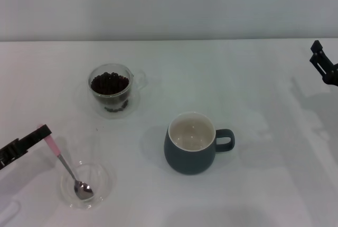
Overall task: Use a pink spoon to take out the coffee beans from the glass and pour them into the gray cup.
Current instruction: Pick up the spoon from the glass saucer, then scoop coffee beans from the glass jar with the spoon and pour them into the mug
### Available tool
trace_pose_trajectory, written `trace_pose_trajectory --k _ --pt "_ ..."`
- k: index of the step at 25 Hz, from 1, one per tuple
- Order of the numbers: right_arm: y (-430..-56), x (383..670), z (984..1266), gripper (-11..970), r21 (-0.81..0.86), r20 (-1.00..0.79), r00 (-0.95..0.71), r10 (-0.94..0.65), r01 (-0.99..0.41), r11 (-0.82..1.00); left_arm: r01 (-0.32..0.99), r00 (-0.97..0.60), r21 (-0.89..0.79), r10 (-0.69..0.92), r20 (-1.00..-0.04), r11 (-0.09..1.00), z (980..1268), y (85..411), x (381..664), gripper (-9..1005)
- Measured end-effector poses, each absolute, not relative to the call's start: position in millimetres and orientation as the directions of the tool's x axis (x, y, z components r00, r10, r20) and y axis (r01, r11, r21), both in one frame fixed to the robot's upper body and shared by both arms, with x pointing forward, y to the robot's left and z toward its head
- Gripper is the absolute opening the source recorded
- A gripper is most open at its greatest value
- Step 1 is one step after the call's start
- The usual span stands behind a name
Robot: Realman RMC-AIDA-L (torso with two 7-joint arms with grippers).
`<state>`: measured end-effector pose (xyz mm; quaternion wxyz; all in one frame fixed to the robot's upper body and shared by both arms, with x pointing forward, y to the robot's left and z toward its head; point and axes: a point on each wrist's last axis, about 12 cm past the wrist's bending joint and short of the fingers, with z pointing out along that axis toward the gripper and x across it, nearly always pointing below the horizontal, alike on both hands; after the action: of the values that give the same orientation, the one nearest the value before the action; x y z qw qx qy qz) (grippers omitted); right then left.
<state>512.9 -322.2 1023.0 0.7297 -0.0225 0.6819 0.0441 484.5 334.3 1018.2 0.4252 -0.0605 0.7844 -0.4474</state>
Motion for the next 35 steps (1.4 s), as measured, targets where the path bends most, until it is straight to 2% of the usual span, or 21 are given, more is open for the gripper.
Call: trace_pose_trajectory --k 9,21,29,34,35 --pt "-323.8 513.3 1021.1 874 0.027 -0.998 0.049 0.031 -0.086 0.996 0.300 -0.627 -0.754 -0.475 -0.617 0.584 1020.8 333.1 486.6 136" --pt "-323.0 516.6 1019.2 874 0.026 -0.999 0.023 0.028 -0.085 0.996 0.399 -0.594 -0.748 -0.472 -0.652 0.531 1041.2 340.3 489.3 135" --pt "-320.6 518.9 1021.6 874 0.029 -0.999 0.037 0.032 -0.093 0.995 0.534 -0.381 -0.657 -0.542 -0.749 0.532 1078.4 359.5 502.2 135" --pt "-317.8 521.3 1023.8 875 0.033 -0.998 0.049 0.038 -0.101 0.994 0.505 -0.241 -0.647 -0.626 -0.742 0.572 1086.1 362.6 516.4 135" --pt "-317.7 521.3 1024.1 875 0.033 -0.998 0.051 0.038 -0.101 0.994 0.469 -0.200 -0.658 -0.655 -0.729 0.589 1086.3 359.4 527.3 135"
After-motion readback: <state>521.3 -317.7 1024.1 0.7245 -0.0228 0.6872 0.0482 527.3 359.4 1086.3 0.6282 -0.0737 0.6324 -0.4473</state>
